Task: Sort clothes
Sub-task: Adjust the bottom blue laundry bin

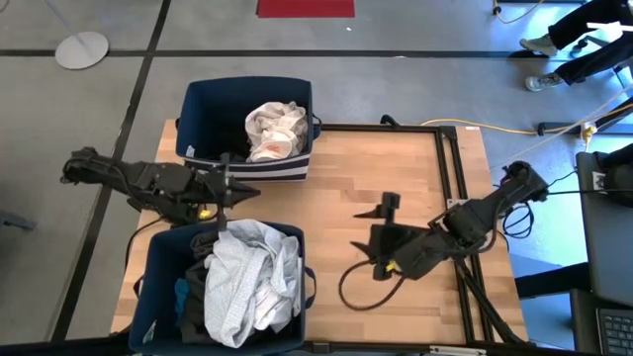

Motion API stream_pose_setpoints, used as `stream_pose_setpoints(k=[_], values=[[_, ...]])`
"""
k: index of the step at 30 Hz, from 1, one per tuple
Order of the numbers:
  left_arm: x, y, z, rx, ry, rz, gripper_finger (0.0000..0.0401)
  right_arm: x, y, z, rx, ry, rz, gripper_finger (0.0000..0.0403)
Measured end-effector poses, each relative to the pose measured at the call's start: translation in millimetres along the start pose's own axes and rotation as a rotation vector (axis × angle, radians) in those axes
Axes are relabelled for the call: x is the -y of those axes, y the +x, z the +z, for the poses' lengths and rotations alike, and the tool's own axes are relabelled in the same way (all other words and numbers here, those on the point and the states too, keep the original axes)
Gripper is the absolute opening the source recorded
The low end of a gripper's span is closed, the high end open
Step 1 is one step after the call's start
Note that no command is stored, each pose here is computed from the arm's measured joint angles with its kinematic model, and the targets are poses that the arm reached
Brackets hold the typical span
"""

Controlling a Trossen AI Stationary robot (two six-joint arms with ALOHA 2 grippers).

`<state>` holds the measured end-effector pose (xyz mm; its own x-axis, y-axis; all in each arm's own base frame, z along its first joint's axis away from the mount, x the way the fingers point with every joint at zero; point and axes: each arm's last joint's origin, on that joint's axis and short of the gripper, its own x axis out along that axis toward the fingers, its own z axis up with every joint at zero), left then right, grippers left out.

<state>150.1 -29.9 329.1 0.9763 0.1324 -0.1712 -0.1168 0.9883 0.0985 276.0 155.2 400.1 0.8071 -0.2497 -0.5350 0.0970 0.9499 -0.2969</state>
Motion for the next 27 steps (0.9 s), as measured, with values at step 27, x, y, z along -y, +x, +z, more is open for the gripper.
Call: stream_pose_setpoints(k=[27], values=[[-17.8, 17.6, -60.4, 0.073, -0.049, -0.121, 0.0000, -7.4, 32.3, -96.8, -0.016, 0.150, 0.001, 0.0280]])
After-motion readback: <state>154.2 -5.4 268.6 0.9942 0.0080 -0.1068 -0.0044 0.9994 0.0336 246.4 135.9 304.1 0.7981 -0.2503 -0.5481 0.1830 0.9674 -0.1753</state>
